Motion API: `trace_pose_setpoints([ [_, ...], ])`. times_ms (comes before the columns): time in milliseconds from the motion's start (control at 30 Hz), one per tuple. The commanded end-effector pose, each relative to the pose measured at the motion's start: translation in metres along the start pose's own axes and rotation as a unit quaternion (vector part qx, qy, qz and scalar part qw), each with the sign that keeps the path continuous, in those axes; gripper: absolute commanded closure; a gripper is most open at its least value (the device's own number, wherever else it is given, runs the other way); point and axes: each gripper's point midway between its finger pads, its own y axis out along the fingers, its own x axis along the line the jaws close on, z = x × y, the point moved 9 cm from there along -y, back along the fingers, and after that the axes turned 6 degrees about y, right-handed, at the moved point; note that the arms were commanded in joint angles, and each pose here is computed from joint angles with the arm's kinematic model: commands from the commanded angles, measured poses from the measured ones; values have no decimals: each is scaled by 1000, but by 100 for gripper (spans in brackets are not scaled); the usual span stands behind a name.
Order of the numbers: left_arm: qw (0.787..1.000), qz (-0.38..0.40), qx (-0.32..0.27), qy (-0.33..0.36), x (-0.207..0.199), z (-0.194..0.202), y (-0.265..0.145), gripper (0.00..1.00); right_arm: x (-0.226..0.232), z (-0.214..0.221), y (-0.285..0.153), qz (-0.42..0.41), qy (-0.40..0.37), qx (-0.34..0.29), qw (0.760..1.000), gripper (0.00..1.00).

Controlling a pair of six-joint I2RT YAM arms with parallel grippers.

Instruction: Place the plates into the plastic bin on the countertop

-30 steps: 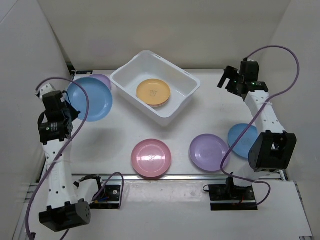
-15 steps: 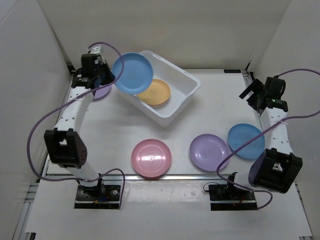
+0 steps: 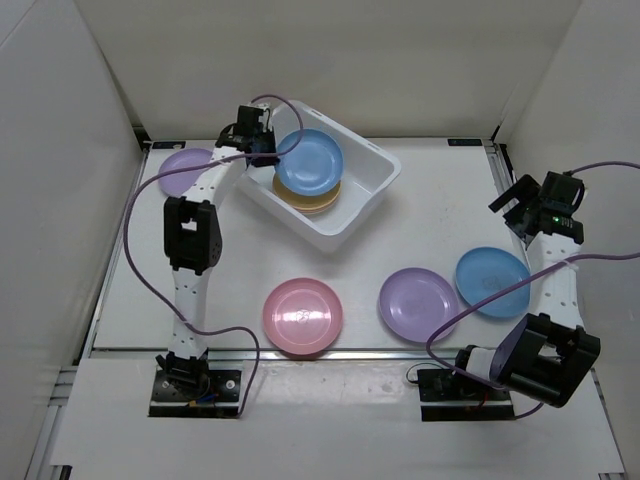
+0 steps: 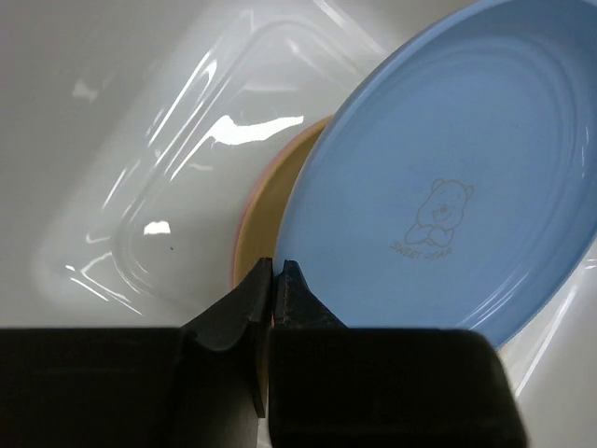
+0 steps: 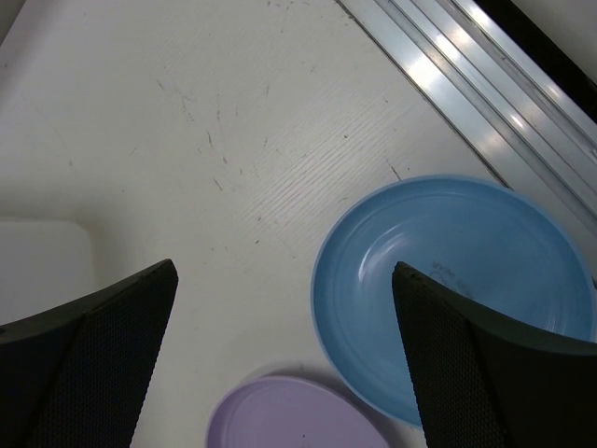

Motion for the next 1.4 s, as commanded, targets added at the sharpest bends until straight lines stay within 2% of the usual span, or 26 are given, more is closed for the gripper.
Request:
trace_pose_setpoints([
  [0, 1000, -5, -13, 10, -6, -15, -8, 89, -5, 3, -2, 11, 13, 0, 1000, 1],
  [200, 999, -13, 29, 18, -1, 6, 10, 76, -17, 7, -3, 48, 30, 4, 998, 1],
  [267, 999, -10, 35, 27, -3, 9, 11, 68, -20, 7, -3, 62, 35, 4, 997, 1],
  [300, 999, -9, 35, 34, -4, 8, 10, 62, -22, 8, -4, 67, 39, 7, 997, 1],
  [333, 999, -6, 33, 39, -8, 8, 10, 49, -23, 10, -3, 73, 42, 9, 996, 1],
  [400, 998, -1, 24, 50, -14, 2, 6, 40, -29, 15, -4, 95, 51, 17, 994, 1],
  [433, 998, 0, 19, 56, -16, 0, 3, 10, -30, 17, -4, 99, 53, 20, 993, 1],
  [467, 998, 4, 11, 62, -21, -5, -1, 1, -33, 19, -3, 107, 58, 23, 992, 1],
  [700, 995, 22, -59, 81, -43, -45, -31, 0, -57, 46, -9, 178, 81, 78, 978, 1],
  [833, 991, 36, -96, 84, -52, -65, -58, 1, -75, 66, -20, 248, 108, 83, 959, 1],
  [900, 989, 49, -113, 85, -55, -75, -75, 1, -79, 73, -24, 267, 146, 68, 950, 1],
  [1033, 985, 75, -125, 93, -62, -84, -95, 1, -95, 96, -22, 315, 189, 55, 928, 2],
  [1367, 980, 68, -153, 105, -58, -100, -155, 1, -111, 129, -5, 349, 208, 101, 908, 4],
])
